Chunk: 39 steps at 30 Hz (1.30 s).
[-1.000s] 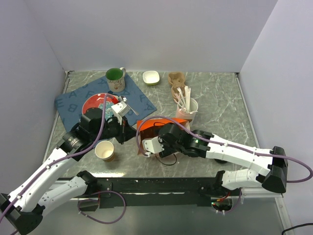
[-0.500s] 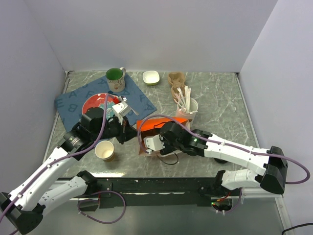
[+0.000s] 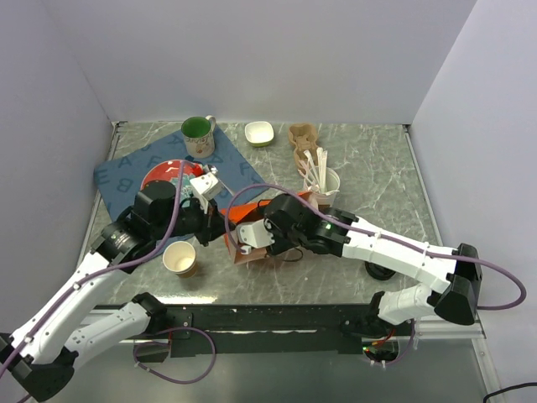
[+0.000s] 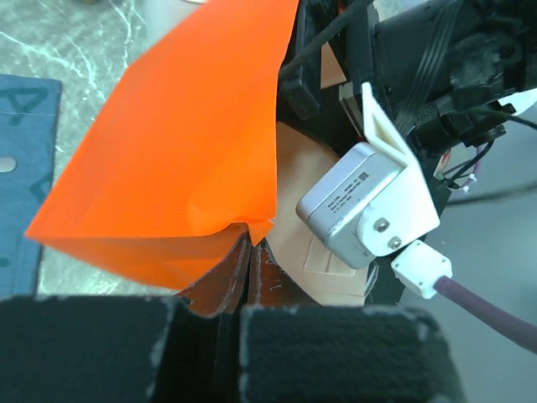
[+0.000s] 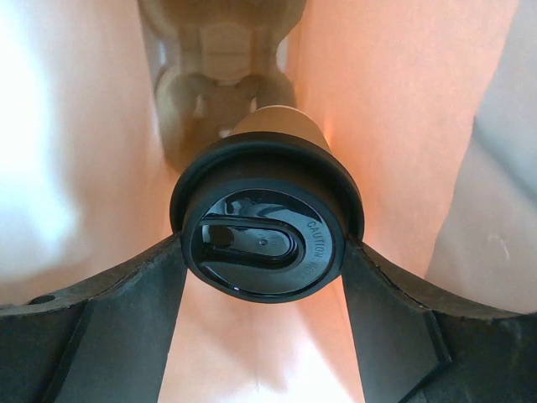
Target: Pack the takeout coffee
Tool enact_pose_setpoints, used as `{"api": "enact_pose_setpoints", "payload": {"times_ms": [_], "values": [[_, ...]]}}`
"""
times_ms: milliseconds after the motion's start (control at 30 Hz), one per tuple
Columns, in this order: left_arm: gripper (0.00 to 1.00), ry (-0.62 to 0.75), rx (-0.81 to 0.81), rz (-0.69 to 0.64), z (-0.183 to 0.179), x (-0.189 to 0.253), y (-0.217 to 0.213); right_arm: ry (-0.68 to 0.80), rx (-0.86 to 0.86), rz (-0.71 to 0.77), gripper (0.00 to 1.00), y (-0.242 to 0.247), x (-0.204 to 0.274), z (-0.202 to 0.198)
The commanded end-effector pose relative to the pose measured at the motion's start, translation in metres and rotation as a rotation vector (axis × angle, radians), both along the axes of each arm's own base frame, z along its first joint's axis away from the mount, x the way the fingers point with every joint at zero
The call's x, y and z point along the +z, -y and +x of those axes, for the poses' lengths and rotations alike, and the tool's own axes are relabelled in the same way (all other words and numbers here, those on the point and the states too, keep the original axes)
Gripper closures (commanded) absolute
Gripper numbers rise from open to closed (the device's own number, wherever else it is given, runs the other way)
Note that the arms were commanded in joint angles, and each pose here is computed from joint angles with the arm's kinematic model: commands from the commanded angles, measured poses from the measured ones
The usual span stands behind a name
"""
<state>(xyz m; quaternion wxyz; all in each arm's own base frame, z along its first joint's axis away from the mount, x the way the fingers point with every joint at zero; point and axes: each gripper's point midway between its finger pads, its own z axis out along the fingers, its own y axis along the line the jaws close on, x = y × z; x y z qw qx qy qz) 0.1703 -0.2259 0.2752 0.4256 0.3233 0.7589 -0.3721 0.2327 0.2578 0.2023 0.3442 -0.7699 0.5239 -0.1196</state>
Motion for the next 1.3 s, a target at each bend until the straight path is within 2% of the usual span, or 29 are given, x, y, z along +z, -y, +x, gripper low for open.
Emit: {"api": "enact_pose_setpoints", "payload": {"times_ms": [0,367,567,833,1067,1267], "values": [[0.99,0.095,0.007,-0.027,-0.007,0.028,-0.010,0.009,0.010,0.036,0.66,-0.010,0.006,-0.006],[0.99,0.077,-0.012,-0.068,-0.018,0.012,-0.011,0.018,0.035,0.033,0.66,-0.020,-0.018,-0.020],[0.99,0.062,-0.032,-0.035,-0.023,0.001,-0.013,0.000,0.031,0.050,0.66,-0.030,-0.018,-0.020],[0.99,0.073,-0.021,-0.023,-0.024,0.004,-0.017,-0.041,-0.020,0.059,0.67,-0.021,-0.031,-0.027],[0.99,0.071,-0.028,-0.016,-0.026,0.005,-0.019,-0.028,-0.019,0.091,0.67,-0.030,-0.028,-0.030],[0.99,0.066,-0.031,-0.007,-0.027,0.004,-0.019,0.007,-0.043,0.060,0.68,-0.026,-0.041,-0.021]]}}
